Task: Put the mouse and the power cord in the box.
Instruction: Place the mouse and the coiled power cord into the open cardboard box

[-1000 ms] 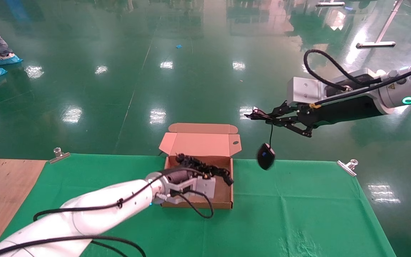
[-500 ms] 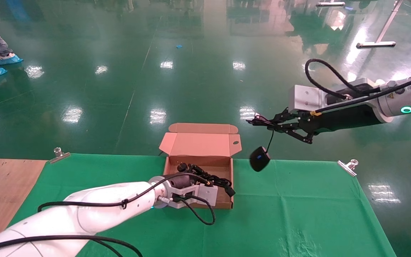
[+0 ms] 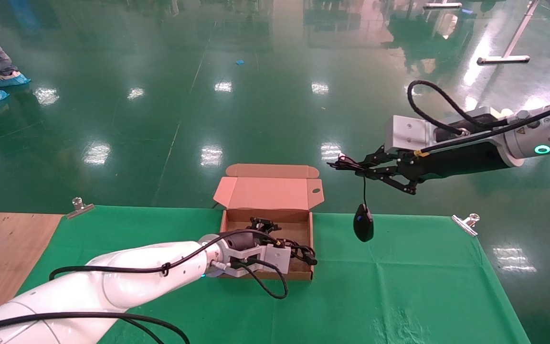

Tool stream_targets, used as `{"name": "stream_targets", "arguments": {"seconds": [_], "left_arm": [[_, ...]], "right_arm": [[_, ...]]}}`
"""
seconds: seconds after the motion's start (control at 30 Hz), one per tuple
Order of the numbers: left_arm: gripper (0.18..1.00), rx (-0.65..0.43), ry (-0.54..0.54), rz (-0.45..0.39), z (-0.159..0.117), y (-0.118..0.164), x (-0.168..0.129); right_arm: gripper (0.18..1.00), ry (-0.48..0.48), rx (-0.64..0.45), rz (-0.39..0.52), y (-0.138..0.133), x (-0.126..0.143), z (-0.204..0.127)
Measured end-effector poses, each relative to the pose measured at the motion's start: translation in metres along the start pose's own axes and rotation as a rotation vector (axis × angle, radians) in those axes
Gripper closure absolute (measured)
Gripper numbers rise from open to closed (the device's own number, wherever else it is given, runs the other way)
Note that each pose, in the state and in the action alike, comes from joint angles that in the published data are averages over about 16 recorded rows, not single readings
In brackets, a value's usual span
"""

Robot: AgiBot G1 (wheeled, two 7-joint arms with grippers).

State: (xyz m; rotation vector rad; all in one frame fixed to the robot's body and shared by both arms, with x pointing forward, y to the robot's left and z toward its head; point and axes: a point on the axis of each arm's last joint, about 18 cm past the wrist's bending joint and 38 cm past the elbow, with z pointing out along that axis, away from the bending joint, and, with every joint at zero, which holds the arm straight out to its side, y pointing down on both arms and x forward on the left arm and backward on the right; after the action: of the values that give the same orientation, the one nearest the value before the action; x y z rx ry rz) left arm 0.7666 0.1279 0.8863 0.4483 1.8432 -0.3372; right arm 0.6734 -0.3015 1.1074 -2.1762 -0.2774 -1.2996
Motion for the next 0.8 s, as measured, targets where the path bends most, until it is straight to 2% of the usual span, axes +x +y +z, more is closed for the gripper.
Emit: {"name": "stream_targets", "arguments": {"seconds": [0.13, 0.3, 0.53, 0.8], "left_arm": [[0.665, 0.028, 0.017, -0.058, -0.008, 0.003, -0.009], [0.556, 0.105, 0.054, -0.169, -0.031, 0.012, -0.024], [0.407, 0.288, 0.072, -0.341, -0.085, 0.033, -0.044], [0.269, 0.462, 0.011, -0.443, -0.154, 0.073, -0.048]], "right_arm": [[0.953, -0.004, 0.011, -0.004, -0.007, 0.001, 0.005], [0.953, -0.012, 0.028, -0.017, -0.023, 0.003, 0.018], [0.953, -0.024, 0.056, -0.051, -0.055, 0.005, 0.048], [0.953, -0.036, 0.071, -0.106, -0.088, -0.003, 0.089]]}}
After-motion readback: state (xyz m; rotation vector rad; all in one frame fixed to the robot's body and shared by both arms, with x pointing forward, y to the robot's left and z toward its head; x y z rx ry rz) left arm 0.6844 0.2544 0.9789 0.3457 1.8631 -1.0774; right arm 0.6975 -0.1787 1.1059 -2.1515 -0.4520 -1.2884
